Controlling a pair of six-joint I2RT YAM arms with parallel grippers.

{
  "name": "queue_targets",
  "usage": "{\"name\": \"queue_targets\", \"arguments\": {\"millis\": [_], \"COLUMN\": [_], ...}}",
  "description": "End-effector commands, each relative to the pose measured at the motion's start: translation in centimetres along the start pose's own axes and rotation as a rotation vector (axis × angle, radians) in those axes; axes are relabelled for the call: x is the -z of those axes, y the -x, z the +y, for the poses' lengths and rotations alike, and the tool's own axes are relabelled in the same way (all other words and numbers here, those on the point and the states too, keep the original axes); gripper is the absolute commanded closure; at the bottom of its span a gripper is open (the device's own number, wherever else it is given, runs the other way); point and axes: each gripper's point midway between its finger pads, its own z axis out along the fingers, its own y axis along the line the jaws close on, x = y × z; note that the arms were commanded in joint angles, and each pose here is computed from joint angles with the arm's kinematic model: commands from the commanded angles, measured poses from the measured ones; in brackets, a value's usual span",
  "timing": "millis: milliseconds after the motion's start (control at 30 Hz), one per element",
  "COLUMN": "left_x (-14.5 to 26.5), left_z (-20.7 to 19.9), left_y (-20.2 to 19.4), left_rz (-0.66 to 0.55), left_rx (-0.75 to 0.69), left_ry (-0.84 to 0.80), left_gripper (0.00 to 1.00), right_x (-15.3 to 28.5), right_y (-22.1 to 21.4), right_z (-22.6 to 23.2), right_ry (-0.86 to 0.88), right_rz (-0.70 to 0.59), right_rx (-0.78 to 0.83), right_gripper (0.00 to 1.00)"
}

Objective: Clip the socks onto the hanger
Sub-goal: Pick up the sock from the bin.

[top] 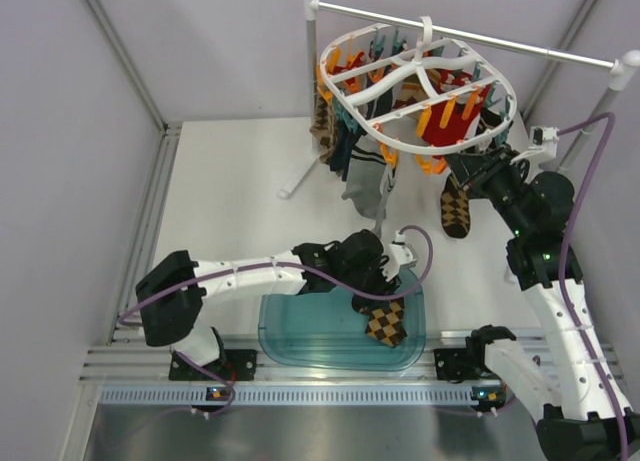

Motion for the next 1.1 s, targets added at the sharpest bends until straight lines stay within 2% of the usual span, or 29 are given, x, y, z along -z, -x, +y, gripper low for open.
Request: {"name": "queue_targets", "arguments": {"millis": [0,100,267,500,667,733,767,833,867,967,1067], "left_x": [0.8,-0.1,-1.8,-4.2,-4.8,-4.8,-4.8,-4.8,-4.8,-5.1,-5.1], "left_z": [-0.8,-1.5,-0.4,1.8,2.3,2.3,2.2,2.3,2.4,3.3,4.3], "left_y": [-0.6,-1.1,-1.6,-2.0,-1.9,-1.9,-1.9,-1.8,-1.7,-2.3,-2.2], "left_rz": [0.011,0.030,0.064,0.119,0.120,0.121,0.120,0.111,0.107,0.126,0.125], "left_rx": [0.070,0.188,0.346,0.432,0.438,0.438,0.438,0.431,0.425,0.411,0.390], "left_ry": [-0.014,-0.040,-0.029,0.061,0.078,0.079,0.072,0.074,0.079,0.125,0.180], "left_gripper": [0.53,0.53,0.49,0.47,0.48,0.52,0.57,0.80,0.84,0.82,0.72], "right_x": [0.3,0.4,0.5,0.4,0.3,0.4,0.4,0.4,0.4,0.5,0.5], "right_y": [0.5,0.6,0.6,0.0,0.2,0.2,0.1,0.0,0.0,0.0,0.1], "right_z": [0.3,0.3,0.1,-0.4,-0.3,-0.3,-0.4,-0.4,-0.4,-0.5,-0.5], "right_ry": [0.007,0.005,-0.004,-0.014,-0.009,-0.009,-0.011,-0.013,-0.013,-0.015,-0.019], "right_rz": [-0.023,-0.025,-0.032,-0.019,-0.023,-0.023,-0.020,-0.018,-0.018,-0.018,-0.021], "right_rx": [0.013,0.018,0.019,0.020,0.026,0.028,0.029,0.029,0.029,0.034,0.038], "right_gripper": [1.00,1.00,1.00,1.00,1.00,1.00,1.00,1.00,1.00,1.00,1.00]}}
